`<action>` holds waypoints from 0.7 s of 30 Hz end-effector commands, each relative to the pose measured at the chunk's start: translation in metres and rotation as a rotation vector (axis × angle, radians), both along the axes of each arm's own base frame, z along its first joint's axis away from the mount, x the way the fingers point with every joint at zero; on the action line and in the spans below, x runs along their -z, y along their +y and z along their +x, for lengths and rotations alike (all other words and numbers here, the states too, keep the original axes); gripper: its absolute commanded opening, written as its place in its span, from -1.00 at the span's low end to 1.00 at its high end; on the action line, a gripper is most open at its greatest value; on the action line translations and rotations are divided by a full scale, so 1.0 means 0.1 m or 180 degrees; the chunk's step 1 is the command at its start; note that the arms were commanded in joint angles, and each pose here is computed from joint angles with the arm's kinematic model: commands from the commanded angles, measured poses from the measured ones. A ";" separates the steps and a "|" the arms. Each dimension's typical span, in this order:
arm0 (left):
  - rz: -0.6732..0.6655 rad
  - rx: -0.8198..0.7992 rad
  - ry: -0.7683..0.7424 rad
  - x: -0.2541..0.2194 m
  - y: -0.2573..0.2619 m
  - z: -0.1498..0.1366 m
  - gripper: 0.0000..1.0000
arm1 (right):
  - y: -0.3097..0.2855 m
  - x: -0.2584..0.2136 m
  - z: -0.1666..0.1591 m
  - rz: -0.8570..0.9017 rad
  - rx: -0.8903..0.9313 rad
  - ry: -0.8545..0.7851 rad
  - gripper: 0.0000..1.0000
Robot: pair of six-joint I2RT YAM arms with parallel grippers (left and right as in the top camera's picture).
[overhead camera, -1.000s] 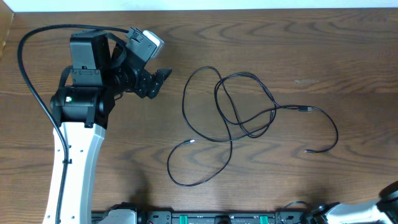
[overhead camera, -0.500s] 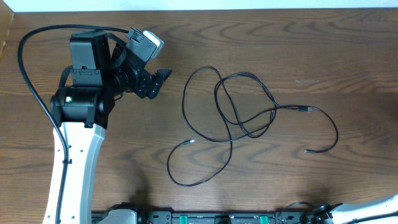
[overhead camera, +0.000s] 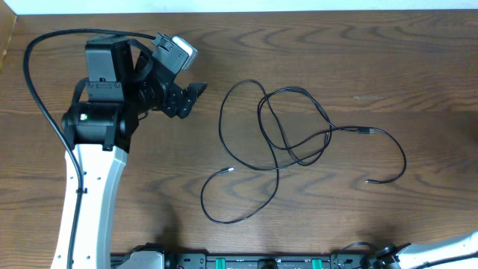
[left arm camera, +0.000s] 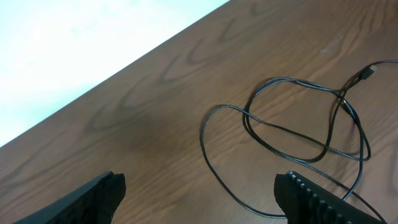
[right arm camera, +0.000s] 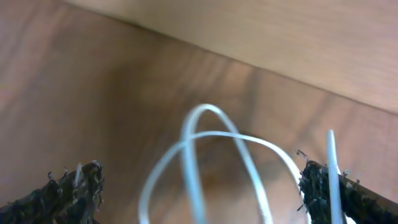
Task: Untangle cables
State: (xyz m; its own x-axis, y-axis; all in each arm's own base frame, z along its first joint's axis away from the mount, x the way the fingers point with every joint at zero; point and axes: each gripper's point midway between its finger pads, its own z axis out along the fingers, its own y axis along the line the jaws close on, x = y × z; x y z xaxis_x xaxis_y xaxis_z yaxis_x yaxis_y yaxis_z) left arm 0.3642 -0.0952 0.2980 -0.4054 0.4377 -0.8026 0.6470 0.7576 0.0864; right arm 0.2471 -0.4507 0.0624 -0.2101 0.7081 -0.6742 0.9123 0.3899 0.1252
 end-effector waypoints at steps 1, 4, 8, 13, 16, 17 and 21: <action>-0.0009 0.0037 0.0003 0.00 -0.01 0.01 0.64 | 0.08 -0.24 0.31 -0.0077 -0.0141 -0.0223 0.99; -0.0009 0.0037 0.0004 0.00 -0.01 0.01 0.64 | 0.13 -0.48 0.53 -0.0213 -0.0274 -0.0303 0.99; -0.0008 0.0038 0.0002 0.00 -0.01 0.01 0.64 | 0.25 -0.98 0.86 -0.0468 -0.0494 -0.0465 0.99; -0.0008 0.0038 0.0002 0.00 -0.01 0.01 0.64 | 0.53 -1.37 1.18 -0.0714 -0.0885 -0.0383 0.98; -0.0007 0.0038 0.0002 0.00 -0.01 0.01 0.64 | 0.72 -1.35 1.31 -0.0632 -0.1031 -0.0366 0.99; -0.0007 0.0038 0.0002 0.00 -0.01 0.01 0.64 | 0.81 -1.31 1.37 -0.0575 -0.1105 -0.0361 0.99; -0.0006 0.0037 0.0000 0.00 -0.01 0.01 0.64 | 1.30 -1.18 1.65 -0.0291 -0.1529 -0.0365 0.99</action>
State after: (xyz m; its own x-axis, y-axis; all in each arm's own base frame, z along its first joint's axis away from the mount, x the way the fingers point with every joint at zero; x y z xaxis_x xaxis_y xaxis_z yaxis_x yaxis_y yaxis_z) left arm 0.3648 -0.0952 0.2966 -0.4087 0.4378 -0.8008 0.6474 0.7576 0.0838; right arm 0.3890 -0.3548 0.1888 -0.3540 0.4994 -0.7907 0.6957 0.7057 0.1343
